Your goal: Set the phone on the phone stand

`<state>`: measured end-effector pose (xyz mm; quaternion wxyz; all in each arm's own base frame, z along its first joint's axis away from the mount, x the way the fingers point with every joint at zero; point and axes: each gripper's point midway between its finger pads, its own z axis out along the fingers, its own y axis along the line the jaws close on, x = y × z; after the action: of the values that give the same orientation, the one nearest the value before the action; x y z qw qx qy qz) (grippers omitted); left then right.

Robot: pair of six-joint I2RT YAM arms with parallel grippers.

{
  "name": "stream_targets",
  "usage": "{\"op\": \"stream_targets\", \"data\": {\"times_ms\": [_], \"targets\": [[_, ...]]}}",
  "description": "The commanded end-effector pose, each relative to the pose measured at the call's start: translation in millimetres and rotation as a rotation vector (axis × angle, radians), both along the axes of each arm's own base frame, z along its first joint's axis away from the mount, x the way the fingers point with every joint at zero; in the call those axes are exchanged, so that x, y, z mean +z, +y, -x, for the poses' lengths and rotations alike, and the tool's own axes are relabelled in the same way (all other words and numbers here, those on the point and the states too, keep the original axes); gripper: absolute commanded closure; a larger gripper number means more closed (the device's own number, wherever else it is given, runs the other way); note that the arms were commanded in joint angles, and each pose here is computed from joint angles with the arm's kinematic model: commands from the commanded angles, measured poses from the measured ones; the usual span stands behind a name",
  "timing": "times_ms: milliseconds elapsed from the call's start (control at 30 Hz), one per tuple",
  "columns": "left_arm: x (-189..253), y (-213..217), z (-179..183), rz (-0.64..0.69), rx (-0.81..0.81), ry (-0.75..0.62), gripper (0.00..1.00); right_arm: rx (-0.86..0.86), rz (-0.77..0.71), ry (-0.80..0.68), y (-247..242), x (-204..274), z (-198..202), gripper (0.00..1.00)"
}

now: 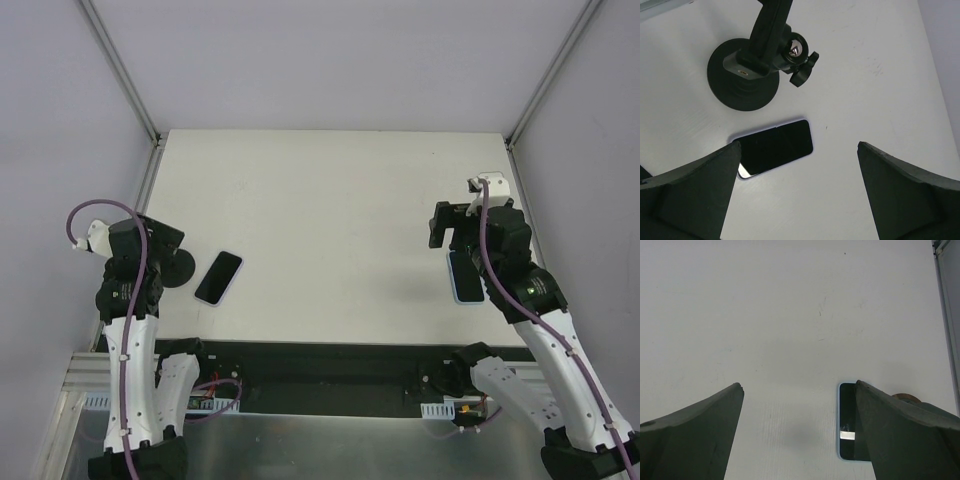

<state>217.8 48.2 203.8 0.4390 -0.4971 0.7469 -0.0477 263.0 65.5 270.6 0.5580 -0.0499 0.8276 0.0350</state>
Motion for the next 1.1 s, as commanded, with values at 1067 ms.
{"op": "stream_targets", "data": {"times_ms": [1067], "targets": [[-26.5, 52.0, -28.1, 0.247, 0.199, -0.112, 0.01, 0.078, -0.006, -0.092, 20.5, 17.0, 11.2, 0.04]]}}
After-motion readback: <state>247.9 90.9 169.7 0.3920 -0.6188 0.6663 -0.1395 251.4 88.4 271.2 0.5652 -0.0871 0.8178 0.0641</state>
